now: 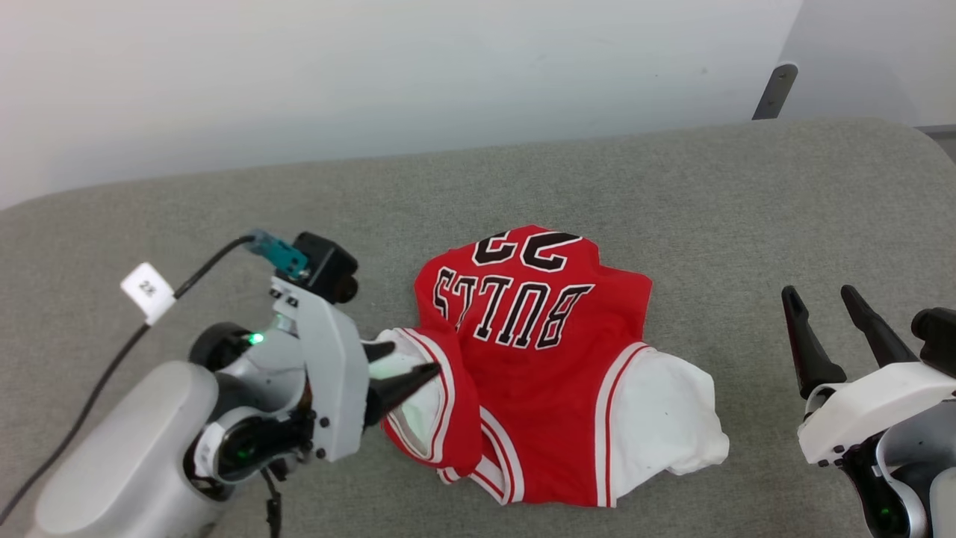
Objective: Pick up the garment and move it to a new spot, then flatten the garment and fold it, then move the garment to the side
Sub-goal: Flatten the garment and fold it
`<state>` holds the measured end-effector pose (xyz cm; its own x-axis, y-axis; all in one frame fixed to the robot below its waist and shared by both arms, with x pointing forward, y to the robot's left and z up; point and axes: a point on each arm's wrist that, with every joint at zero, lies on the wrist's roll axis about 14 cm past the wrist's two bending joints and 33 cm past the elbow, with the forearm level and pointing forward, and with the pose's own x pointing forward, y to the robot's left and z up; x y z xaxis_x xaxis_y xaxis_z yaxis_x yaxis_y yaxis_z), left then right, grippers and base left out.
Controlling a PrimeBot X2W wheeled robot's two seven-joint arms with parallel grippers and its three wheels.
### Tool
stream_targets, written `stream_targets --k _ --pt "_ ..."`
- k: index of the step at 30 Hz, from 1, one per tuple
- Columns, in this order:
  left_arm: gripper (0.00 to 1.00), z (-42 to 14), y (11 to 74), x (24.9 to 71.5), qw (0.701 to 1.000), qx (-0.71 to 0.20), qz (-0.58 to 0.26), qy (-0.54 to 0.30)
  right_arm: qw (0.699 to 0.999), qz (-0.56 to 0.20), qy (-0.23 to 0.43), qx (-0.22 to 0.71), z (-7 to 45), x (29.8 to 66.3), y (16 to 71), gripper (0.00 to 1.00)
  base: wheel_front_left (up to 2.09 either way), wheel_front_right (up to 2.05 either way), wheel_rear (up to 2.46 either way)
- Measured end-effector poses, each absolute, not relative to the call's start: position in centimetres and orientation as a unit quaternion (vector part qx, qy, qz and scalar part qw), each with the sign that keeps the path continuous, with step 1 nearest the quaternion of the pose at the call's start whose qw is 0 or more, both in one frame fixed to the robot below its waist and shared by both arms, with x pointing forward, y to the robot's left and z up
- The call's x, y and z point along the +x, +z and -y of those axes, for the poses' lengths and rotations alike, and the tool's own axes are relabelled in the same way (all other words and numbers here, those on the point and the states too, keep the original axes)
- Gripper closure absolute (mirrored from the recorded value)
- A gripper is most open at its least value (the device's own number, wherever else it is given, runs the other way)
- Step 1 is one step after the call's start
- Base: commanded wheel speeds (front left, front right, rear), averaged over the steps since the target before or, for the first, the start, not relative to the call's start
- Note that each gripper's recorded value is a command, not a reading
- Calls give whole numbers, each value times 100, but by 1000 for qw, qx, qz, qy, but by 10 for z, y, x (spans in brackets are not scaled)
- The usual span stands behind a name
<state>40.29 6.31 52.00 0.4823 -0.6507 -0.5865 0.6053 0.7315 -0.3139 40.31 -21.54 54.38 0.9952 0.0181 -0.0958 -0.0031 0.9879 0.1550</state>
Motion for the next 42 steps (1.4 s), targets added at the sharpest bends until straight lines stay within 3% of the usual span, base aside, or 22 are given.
stream_targets --k 13,23,24,25,27,34,42 --pt "0 -118 486 442 896 -21 -364 -255 995 -58 8 80 213 404 539 0 0 0 0" --pt "0 -127 439 448 875 -43 -425 -228 994 -75 0 79 218 406 529 0 0 0 0" --pt "14 -126 435 445 869 -49 -436 -227 994 -76 -1 79 219 406 529 0 0 0 0" --pt "51 -124 431 443 865 -53 -444 -229 994 -77 -1 79 219 406 528 0 0 0 0" --pt "100 -123 429 442 859 -59 -452 -232 994 -78 -1 79 219 407 528 0 0 0 0" --pt "100 -122 425 441 855 -68 -456 -236 994 -79 2 80 216 410 527 0 0 0 0" --pt "100 -151 441 453 873 -73 -439 -201 994 -79 6 80 214 413 527 0 0 0 0"
